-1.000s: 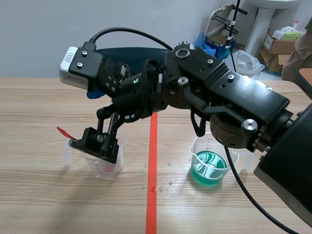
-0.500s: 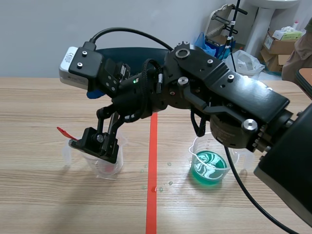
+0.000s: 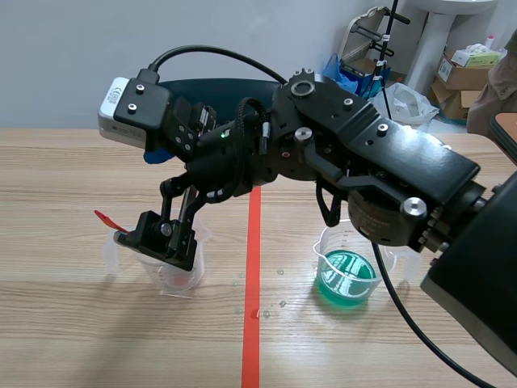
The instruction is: Do the redox reaction experiment
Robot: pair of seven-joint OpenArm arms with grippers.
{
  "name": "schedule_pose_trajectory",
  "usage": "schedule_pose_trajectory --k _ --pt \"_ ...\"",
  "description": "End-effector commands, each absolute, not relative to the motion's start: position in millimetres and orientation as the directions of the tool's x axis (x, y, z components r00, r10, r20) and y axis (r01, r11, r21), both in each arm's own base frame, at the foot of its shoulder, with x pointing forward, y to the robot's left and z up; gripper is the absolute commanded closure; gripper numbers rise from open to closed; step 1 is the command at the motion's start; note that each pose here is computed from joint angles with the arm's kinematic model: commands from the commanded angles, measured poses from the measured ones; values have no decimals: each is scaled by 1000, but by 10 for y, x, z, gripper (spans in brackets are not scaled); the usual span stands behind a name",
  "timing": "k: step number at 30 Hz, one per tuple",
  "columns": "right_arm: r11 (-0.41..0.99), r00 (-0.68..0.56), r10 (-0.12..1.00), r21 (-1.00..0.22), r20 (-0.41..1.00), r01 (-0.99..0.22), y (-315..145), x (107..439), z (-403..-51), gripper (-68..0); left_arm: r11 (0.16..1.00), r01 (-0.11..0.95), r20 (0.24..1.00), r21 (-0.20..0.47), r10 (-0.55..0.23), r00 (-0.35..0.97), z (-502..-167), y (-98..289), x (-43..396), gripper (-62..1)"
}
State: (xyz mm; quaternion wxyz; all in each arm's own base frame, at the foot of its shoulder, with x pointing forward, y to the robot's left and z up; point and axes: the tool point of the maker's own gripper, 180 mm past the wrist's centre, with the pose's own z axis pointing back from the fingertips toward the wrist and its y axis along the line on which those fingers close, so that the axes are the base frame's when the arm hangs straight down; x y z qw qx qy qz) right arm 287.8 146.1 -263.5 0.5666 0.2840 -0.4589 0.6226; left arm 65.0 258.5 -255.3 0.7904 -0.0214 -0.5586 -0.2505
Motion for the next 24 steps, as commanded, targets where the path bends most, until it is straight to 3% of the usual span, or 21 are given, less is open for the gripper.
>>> schedule_pose_trajectory --k 1,24 --pt "55 -223 422 -270 879 -961 1503 2899 -2511 -679 879 409 902 245 -362 237 -2521 2571 658 -623" --pt "55 -223 422 -270 879 -961 1503 2899 -2511 -679 889 390 909 239 -346 232 -2494 2592 676 -623"
